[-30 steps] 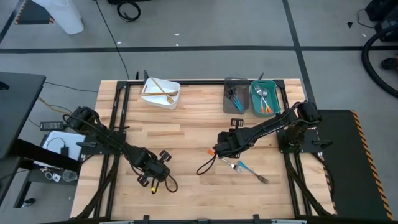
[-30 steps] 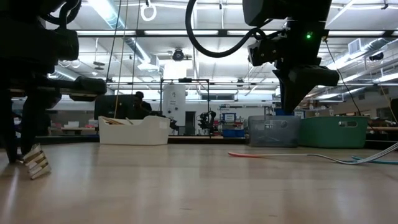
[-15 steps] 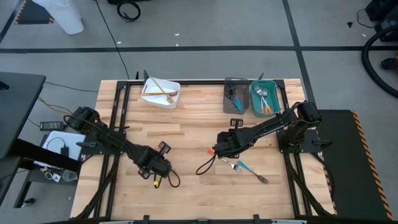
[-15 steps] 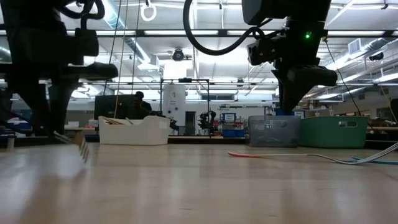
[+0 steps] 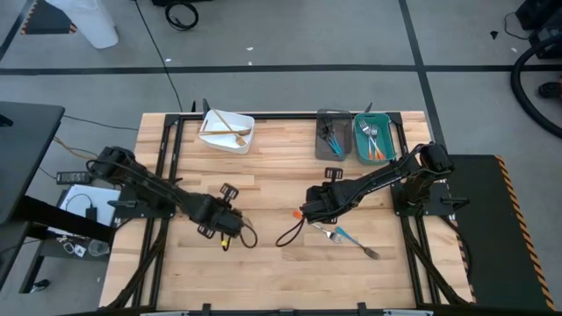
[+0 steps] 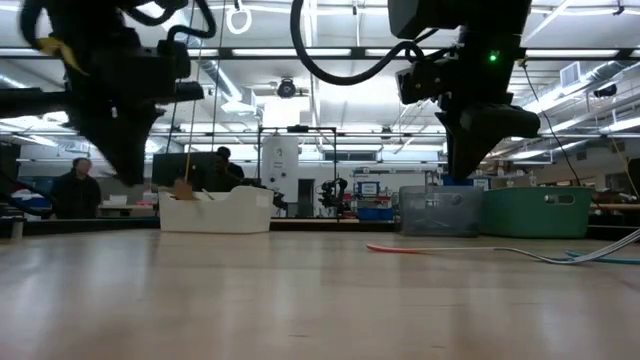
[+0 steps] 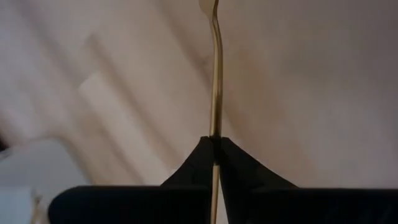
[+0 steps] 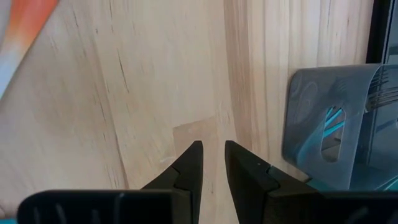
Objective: Sort silverware by color (type)
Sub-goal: Put the gold fork into the white bin
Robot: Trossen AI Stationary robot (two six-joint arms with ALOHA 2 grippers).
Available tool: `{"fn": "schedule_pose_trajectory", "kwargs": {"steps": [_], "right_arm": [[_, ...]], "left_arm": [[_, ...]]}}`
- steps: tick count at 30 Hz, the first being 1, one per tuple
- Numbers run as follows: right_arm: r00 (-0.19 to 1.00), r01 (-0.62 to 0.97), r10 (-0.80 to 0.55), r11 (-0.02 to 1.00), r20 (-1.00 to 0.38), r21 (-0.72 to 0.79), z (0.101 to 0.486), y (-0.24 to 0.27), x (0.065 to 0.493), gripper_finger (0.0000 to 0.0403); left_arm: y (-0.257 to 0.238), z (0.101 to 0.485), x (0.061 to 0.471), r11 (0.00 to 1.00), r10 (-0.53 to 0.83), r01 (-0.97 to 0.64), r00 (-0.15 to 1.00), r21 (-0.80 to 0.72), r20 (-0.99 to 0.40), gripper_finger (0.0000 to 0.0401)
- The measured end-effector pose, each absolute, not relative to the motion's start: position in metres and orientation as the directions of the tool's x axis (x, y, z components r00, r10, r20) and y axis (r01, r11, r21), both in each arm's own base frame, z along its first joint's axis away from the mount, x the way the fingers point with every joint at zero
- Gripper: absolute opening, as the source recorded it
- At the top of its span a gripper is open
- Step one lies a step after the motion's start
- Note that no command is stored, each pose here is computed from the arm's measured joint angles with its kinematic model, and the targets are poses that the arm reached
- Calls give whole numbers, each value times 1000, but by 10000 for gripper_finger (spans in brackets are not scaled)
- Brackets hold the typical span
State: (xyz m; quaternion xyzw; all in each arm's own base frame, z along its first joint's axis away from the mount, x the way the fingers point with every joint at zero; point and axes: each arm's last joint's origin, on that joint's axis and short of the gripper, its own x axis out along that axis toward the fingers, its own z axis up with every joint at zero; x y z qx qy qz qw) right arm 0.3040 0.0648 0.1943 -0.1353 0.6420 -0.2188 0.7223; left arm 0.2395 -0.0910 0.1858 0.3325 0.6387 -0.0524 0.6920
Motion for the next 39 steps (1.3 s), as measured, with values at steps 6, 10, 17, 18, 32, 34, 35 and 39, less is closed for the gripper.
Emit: {"fn": "schedule_pose_trajectory", "kwargs": {"steps": [6,10,17,18,32,34,35,39], "right_arm": [[102,152,-485,870,-868,-469,194,65,306,78],[115,154,-483,872,-868,-465,194,66,308,78],[124,156,-481,873,-868,-462,194,66,309,78],[125,156,-481,873,-868,-462,194,66,309,78],[161,139,-474,879,-866,-455,194,73,310,78],[167,139,-472,880,-866,-453,194,74,310,78],[171,140,-471,881,-866,-452,194,74,311,78],[182,146,-468,883,-865,-447,194,74,312,78]], "left_arm": [[-65,211,235,789,405,393,243,471,-881,17],[-46,224,234,796,442,326,265,511,-857,17],[-15,226,236,786,505,286,213,548,-836,17],[-11,226,237,785,510,287,206,550,-835,17],[43,227,233,776,605,170,74,608,-793,17],[50,227,232,775,612,156,56,613,-789,17],[53,227,231,775,614,151,48,614,-788,17],[67,228,230,776,622,112,32,621,-783,17]]}}
